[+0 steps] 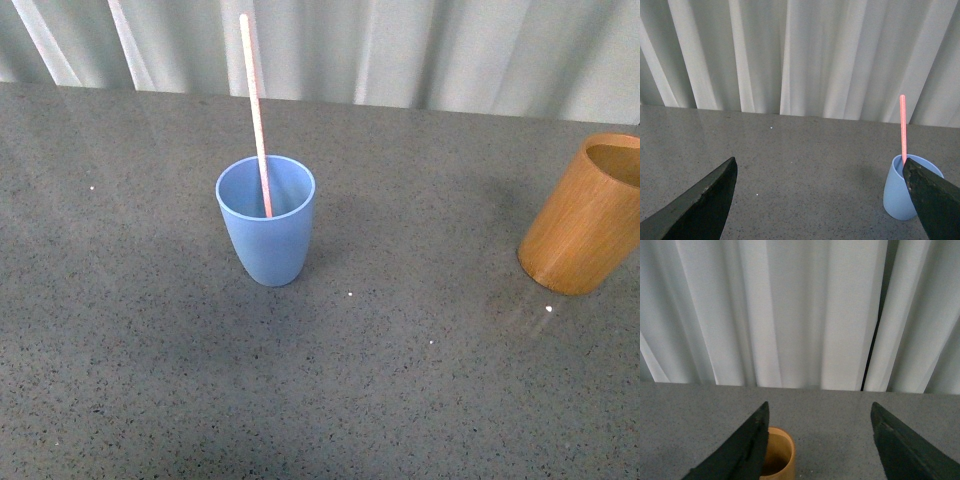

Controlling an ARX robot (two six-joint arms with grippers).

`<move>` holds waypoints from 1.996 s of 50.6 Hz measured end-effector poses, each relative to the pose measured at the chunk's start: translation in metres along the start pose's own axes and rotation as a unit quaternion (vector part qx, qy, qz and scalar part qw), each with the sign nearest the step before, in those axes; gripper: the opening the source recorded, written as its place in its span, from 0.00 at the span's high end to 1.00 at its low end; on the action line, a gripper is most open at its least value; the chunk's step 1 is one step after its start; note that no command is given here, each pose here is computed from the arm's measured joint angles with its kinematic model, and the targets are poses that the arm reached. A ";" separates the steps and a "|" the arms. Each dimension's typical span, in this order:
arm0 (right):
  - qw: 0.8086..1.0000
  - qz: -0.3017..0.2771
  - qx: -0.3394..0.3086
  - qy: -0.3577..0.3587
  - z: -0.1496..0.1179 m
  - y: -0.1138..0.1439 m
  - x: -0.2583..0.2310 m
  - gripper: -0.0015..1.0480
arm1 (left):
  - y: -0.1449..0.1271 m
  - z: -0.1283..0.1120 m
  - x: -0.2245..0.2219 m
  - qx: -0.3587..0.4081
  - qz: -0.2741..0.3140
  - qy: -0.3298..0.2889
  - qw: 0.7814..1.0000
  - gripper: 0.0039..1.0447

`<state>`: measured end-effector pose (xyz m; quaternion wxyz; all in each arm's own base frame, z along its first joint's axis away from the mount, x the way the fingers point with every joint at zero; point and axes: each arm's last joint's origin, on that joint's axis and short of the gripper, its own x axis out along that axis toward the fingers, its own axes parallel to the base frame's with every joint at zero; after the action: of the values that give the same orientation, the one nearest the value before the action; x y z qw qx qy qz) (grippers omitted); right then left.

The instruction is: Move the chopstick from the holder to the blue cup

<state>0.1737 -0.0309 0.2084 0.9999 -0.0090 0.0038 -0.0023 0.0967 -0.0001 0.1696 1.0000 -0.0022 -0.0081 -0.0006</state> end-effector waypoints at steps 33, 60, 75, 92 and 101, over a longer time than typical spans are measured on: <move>1.000 0.001 0.004 -0.001 -0.033 0.031 -0.046 0.99 | 0.000 0.000 0.000 0.000 0.000 0.000 1.000 0.06; 1.000 0.001 0.004 -0.014 -0.036 0.031 -0.058 0.99 | 0.000 0.000 0.000 0.000 0.000 0.000 1.000 0.06; 1.000 0.001 0.004 -0.014 -0.036 0.031 -0.064 0.99 | 0.000 0.000 0.000 0.000 0.000 0.000 1.000 0.06; 1.000 0.001 0.004 -0.012 -0.039 0.031 -0.077 0.99 | 0.000 0.000 0.000 0.000 0.000 0.000 1.000 0.06; 1.000 0.001 0.004 -0.011 -0.039 0.031 -0.077 0.84 | 0.000 0.000 0.000 0.000 0.000 0.000 1.000 0.06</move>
<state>0.0969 -0.0003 0.1693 1.0000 -0.0049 -0.0073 -0.0012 0.0967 -0.0001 0.1697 1.0000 -0.0022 -0.0085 -0.0006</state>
